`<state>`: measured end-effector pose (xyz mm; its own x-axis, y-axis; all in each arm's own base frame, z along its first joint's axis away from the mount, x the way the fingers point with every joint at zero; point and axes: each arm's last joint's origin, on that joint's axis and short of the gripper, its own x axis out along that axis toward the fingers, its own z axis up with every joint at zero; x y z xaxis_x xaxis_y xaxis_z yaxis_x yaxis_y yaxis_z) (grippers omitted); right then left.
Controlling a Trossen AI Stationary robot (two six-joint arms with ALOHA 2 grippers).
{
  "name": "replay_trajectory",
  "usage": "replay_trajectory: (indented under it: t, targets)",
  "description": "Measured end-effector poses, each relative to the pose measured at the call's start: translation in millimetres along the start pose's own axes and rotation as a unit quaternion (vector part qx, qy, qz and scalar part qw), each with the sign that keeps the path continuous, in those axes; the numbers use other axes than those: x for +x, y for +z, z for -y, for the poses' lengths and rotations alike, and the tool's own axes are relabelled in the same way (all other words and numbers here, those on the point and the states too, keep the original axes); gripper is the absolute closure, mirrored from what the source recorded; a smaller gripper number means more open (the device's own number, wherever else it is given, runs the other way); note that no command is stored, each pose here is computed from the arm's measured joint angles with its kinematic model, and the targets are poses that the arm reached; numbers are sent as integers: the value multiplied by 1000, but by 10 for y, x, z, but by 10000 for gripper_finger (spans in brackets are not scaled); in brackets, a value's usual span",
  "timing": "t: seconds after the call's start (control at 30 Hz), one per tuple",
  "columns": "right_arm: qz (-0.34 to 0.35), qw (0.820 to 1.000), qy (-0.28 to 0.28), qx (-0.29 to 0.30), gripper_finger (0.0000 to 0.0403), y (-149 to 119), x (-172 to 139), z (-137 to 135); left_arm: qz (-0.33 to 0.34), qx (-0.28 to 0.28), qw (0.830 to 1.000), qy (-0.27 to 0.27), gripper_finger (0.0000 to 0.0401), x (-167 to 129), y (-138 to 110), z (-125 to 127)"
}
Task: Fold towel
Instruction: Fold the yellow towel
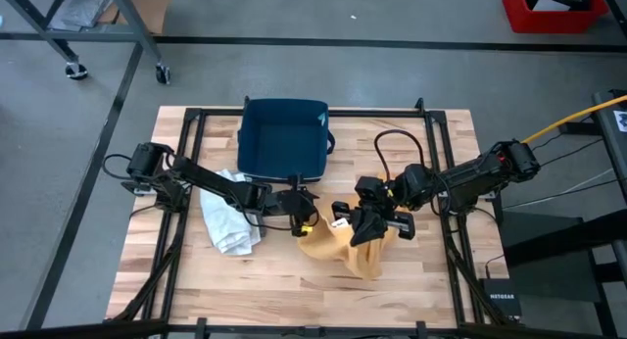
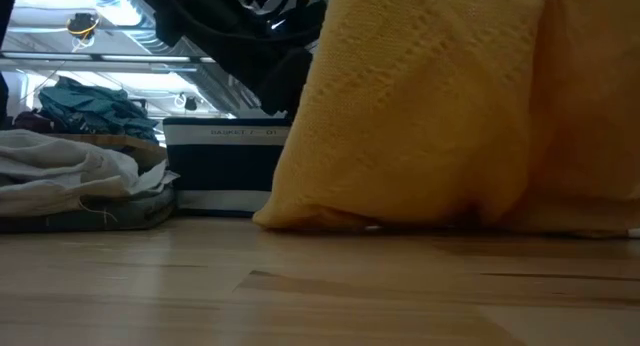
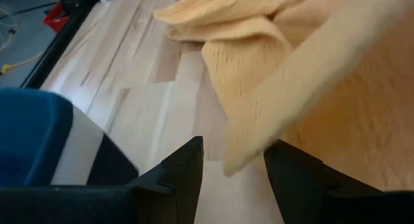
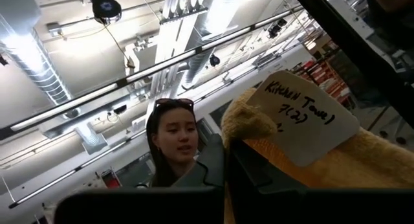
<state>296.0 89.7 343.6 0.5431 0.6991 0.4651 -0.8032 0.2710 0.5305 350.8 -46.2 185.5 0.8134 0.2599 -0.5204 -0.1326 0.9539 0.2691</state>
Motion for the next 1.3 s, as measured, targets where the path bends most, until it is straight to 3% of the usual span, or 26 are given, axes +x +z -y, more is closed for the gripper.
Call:
replay_trajectory:
  t: [0.17, 0.53, 0.63, 0.83, 0.93, 1.1, 1.3]
  targets:
    - [-2, 1000, 1, -1, 398, -2, 0, 0, 17, -8, 999, -41, 246, -1, 31, 22]
    - [0, 1000, 0, -1, 398, -1, 0, 1, 20, 4, 999, -38, 255, 177, -67, 85]
    - [-1, 1000, 0, -1, 398, -1, 0, 2, 26, 12, 999, -37, 285, 186, -61, 88]
    - [-3, 1000, 1, -1, 398, -3, 0, 0, 20, 10, 999, -37, 386, 180, -71, 98]
    - [-8, 1000, 4, -2, 398, -5, 0, -1, 3, 3, 999, -39, 392, 158, -99, 130]
    - [-21, 1000, 12, -2, 398, -11, -3, -4, -46, 26, 998, -46, 398, -53, -111, 194]
    - [-25, 999, 11, -28, 398, -9, -9, 7, -55, 50, 997, -21, 400, -586, 49, 145]
